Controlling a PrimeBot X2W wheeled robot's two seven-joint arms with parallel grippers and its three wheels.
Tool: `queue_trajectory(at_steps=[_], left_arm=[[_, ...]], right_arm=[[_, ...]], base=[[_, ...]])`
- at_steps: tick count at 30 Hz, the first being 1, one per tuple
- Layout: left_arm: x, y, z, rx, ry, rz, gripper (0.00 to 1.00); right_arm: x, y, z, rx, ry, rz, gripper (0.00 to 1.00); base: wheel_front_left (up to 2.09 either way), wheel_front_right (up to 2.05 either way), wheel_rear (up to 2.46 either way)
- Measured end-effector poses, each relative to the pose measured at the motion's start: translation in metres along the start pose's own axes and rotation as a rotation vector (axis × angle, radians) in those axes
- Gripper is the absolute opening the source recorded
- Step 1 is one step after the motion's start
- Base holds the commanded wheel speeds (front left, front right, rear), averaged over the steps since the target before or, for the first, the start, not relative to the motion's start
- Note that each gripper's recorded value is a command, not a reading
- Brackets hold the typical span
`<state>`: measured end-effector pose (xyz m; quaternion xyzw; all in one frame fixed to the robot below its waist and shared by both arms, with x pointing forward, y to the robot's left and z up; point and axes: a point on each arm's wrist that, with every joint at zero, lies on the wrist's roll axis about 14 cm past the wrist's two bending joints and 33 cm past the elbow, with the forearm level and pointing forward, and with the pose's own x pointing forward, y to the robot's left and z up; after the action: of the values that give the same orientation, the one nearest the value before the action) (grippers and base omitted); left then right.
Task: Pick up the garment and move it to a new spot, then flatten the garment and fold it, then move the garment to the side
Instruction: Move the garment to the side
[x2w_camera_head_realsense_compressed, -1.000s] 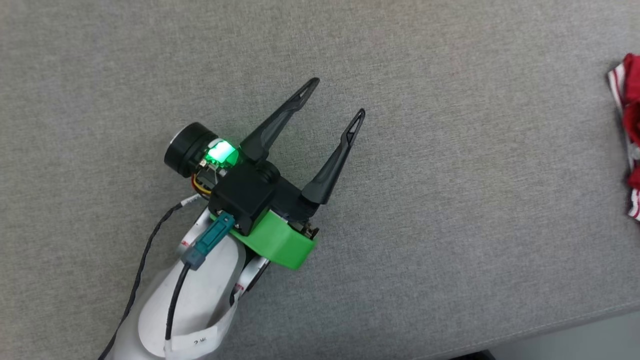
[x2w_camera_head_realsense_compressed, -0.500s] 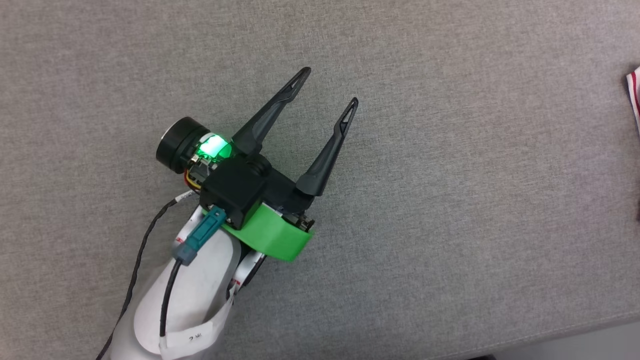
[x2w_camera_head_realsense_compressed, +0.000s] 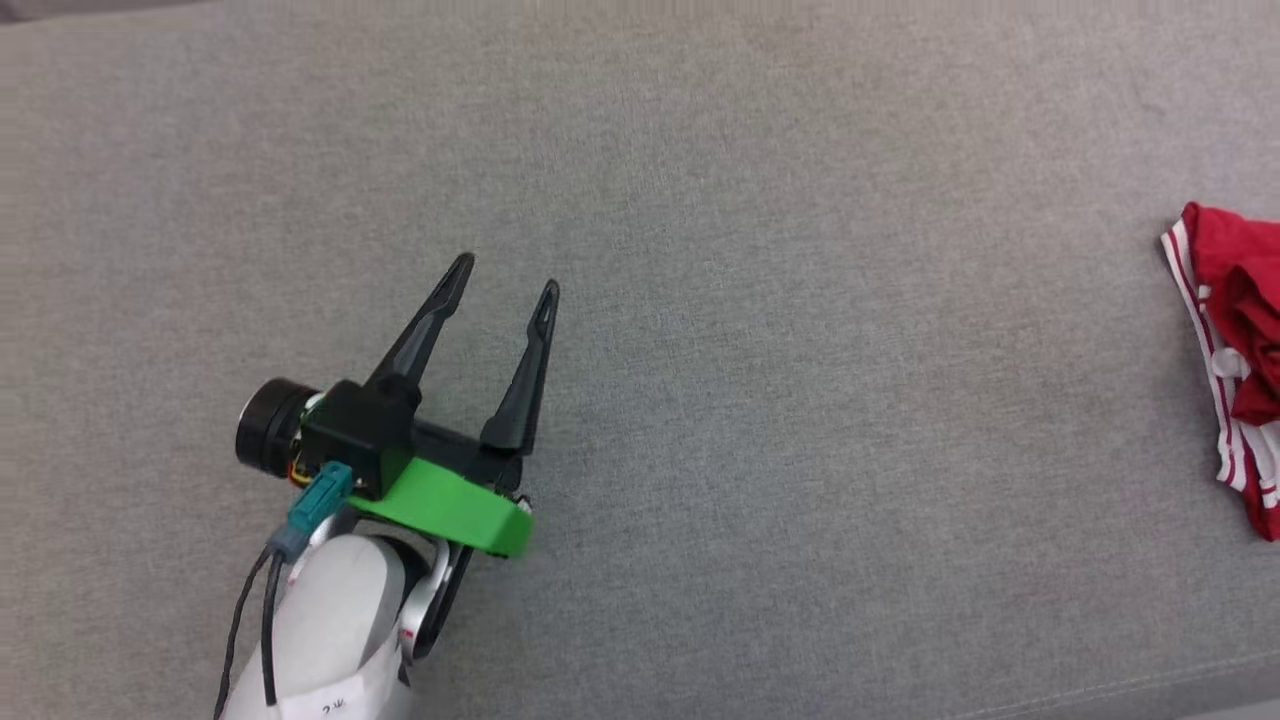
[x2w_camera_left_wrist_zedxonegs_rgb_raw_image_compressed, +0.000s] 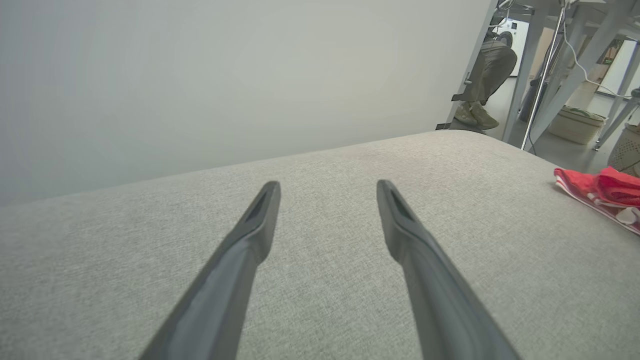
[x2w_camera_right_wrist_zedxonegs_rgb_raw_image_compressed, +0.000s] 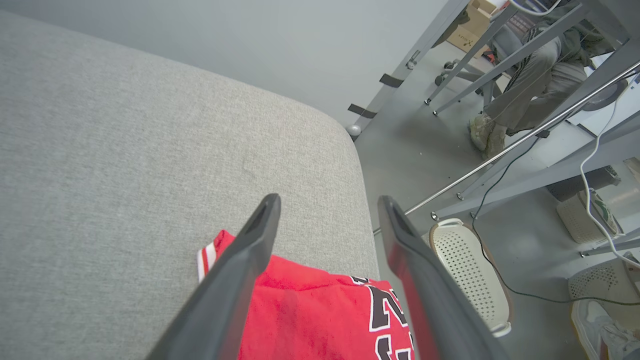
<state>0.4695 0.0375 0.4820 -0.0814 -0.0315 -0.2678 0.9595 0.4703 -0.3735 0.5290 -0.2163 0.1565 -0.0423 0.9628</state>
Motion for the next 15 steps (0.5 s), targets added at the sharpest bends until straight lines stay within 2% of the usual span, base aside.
queue_trajectory(at_steps=[5, 8, 15], left_arm=[[-0.025, 0.013, 0.019, 0.009, -0.018, 0.087, 1.00], [-0.041, 0.020, 0.032, -0.001, -0.040, 0.145, 1.00], [-0.078, 0.035, 0.056, -0.001, -0.091, 0.261, 1.00]], right_arm=[[-0.025, 0.032, 0.047, 0.101, -0.201, 0.067, 1.00], [-0.043, 0.043, 0.067, 0.216, -0.315, 0.077, 1.00], [-0.077, 0.082, 0.085, 0.461, -0.494, 0.100, 1.00]], base=[[0.00, 0.00, 0.00], [0.00, 0.00, 0.00], [0.00, 0.00, 0.00]])
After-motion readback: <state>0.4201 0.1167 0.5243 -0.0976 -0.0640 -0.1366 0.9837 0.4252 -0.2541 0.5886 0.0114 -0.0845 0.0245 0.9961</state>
